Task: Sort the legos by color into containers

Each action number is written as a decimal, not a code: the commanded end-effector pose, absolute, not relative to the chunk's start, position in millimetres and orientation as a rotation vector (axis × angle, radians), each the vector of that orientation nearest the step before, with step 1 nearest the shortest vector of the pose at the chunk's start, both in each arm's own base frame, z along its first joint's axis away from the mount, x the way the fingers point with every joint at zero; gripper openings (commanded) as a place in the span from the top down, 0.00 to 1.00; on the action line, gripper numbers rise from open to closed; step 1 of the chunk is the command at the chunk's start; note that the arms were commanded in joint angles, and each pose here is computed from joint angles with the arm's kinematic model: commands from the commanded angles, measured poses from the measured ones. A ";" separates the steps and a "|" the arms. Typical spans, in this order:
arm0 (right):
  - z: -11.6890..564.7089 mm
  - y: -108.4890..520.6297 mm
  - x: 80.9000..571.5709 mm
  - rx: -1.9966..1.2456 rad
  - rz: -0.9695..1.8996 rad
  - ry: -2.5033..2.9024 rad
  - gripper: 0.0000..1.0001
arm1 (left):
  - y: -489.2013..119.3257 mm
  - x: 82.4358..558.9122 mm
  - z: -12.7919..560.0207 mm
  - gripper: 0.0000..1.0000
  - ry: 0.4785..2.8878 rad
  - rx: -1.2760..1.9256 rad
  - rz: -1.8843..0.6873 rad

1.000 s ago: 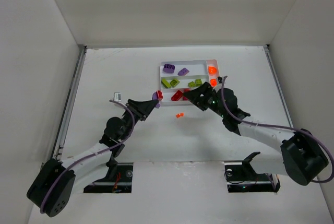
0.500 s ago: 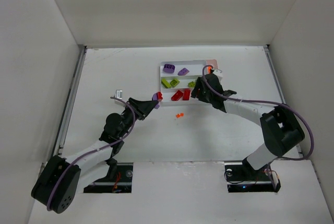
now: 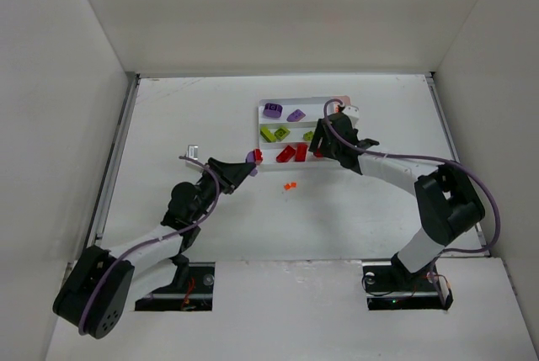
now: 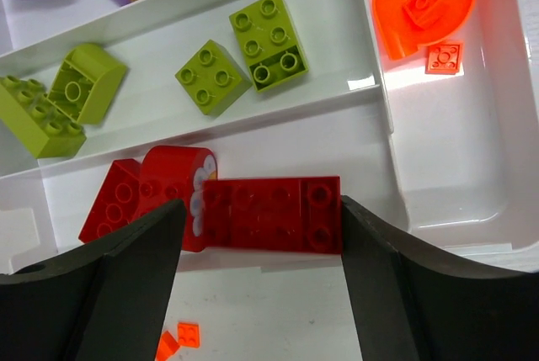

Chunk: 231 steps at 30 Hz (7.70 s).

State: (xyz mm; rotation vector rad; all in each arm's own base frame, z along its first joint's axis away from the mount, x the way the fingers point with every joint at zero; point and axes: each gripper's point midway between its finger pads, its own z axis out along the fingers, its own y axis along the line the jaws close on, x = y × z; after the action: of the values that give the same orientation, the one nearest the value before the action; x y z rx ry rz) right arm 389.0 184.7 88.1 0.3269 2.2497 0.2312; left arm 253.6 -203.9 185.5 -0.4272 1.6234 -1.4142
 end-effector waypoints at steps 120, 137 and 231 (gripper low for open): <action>147.2 321.3 396.3 0.419 0.721 1.801 0.37 | -199.7 257.9 204.8 0.82 1.656 -0.479 -1.539; 179.2 129.9 351.0 0.517 0.424 1.744 0.82 | -298.5 373.3 192.5 0.82 2.005 -0.111 -0.868; 33.4 314.2 297.3 -0.464 0.282 2.276 0.61 | -149.7 272.4 121.1 0.65 1.808 -0.319 -0.633</action>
State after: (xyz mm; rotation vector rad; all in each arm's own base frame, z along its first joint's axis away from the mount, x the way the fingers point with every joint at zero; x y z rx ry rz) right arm 291.4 307.1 27.6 -0.4640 2.3022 0.2832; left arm 269.6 -149.2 115.8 -0.3033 1.8451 -0.6043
